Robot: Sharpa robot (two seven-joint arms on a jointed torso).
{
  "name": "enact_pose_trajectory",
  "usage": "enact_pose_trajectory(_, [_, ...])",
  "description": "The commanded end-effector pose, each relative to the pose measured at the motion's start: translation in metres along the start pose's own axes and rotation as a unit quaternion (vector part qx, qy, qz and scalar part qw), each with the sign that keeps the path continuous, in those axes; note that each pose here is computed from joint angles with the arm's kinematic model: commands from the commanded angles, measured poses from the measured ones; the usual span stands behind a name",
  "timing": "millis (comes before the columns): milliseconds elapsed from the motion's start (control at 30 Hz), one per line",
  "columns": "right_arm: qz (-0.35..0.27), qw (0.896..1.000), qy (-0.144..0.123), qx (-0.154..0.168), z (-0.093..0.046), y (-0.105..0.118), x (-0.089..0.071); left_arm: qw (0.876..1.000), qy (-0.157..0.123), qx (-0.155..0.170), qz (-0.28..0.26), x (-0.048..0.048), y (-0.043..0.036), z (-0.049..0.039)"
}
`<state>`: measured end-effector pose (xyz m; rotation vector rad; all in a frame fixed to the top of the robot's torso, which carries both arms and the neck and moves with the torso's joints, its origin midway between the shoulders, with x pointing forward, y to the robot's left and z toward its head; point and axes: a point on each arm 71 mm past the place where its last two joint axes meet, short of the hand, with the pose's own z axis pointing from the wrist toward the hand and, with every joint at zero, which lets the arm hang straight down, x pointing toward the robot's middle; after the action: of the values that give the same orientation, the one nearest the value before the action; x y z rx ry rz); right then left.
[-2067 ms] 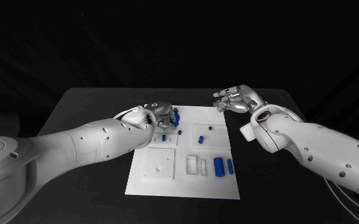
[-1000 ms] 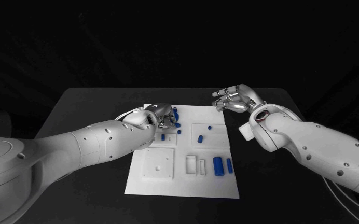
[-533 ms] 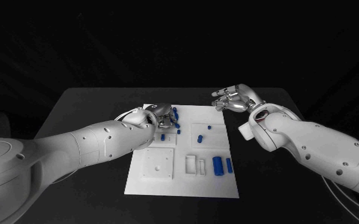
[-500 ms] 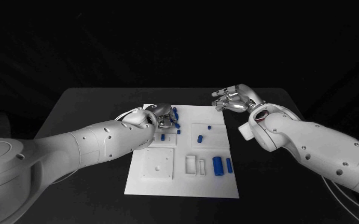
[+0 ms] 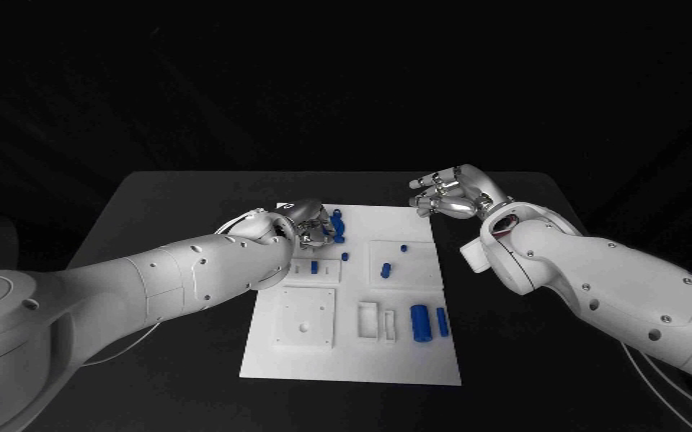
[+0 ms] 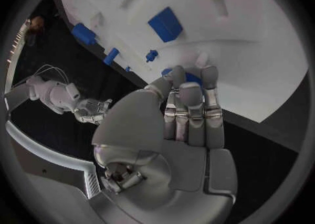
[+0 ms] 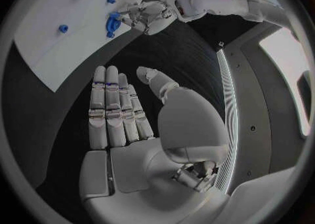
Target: Assemble the parts on the task board
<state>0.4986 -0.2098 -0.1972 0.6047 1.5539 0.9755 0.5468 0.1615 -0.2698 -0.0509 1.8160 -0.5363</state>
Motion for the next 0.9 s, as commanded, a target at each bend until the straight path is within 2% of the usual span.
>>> enact_pose_trajectory(33, [-0.004,1.000,0.006,-0.004,0.000,0.001,0.001,0.999,-0.010,-0.004,-0.050,-0.0016,0.0014,-0.0017])
enact_pose_trajectory(300, [-0.007,1.000,0.007,-0.006,0.000,0.001,0.001,0.995,-0.005,-0.018,-0.093,-0.0044,0.0085,-0.0074])
enact_pose_trajectory(567, [-0.020,1.000,0.010,-0.011,0.000,0.001,0.002,0.988,0.011,-0.040,-0.146,-0.0079,0.0134,-0.0125])
enact_pose_trajectory(900, [-0.025,1.000,0.012,-0.012,0.000,0.001,0.002,0.987,0.035,-0.070,-0.138,-0.0090,0.0226,-0.0151])
